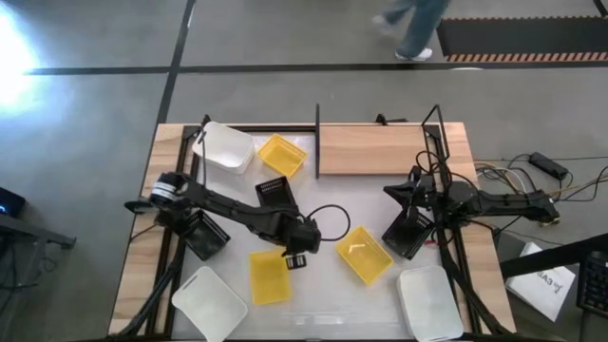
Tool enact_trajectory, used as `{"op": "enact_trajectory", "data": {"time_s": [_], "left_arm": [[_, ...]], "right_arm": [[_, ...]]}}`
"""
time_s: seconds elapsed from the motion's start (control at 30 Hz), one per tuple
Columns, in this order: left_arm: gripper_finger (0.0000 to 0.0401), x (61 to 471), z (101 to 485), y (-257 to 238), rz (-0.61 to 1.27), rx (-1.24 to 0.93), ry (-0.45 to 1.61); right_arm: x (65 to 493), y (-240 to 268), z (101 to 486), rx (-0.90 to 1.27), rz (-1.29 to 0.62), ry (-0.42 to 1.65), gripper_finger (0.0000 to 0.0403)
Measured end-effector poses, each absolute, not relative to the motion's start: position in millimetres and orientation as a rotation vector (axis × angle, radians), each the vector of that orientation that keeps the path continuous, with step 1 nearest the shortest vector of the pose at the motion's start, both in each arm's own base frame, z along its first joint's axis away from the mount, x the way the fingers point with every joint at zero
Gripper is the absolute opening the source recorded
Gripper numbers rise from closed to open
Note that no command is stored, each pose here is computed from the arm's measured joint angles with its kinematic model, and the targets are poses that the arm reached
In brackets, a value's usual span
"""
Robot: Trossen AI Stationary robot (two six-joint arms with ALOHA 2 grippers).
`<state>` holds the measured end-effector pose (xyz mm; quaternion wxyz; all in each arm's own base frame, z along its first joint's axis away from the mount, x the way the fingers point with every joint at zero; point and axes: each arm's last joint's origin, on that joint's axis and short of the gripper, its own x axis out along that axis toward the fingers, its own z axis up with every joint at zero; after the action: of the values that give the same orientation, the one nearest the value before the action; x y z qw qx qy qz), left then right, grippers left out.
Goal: Stack baskets on shelf by color
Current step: Put the center black bin on the shelf
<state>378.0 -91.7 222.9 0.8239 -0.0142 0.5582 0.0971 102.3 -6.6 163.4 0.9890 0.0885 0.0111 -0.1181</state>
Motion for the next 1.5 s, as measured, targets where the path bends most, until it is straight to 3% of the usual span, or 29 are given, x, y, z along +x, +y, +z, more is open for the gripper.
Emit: {"op": "enact_trajectory", "data": {"time_s": [0.17,0.37,0.5,0.67,0.93,1.17,1.33,1.5], "left_arm": [[0.014,372,222,-73,0.344,0.069,1.231],[0.0198,368,207,-51,0.424,-0.031,1.278],[0.0209,364,191,-47,0.438,-0.034,1.285],[0.0163,363,186,-46,0.452,-0.023,1.274],[0.0014,358,176,-44,0.447,0.01,1.303],[0.0001,366,201,-68,0.194,-0.01,1.287],[0.0,395,256,-82,-0.035,-0.046,1.006],[0.0,422,293,-75,-0.11,0.069,0.723]], "right_arm": [[103,-7,163,0.177,-0.238,0.03,0.0009],[103,-7,162,0.176,-0.239,0.039,0.0009],[104,-7,162,0.179,-0.239,0.043,0.0009],[104,-7,161,0.184,-0.24,0.045,0.0009],[104,-5,161,0.239,-0.188,0.048,0.0009],[103,0,170,0.279,-0.01,0.069,0.0009],[99,0,182,0.274,-0.008,0.121,0.0009],[90,2,200,0.278,-0.008,0.199,0.0009]]}}
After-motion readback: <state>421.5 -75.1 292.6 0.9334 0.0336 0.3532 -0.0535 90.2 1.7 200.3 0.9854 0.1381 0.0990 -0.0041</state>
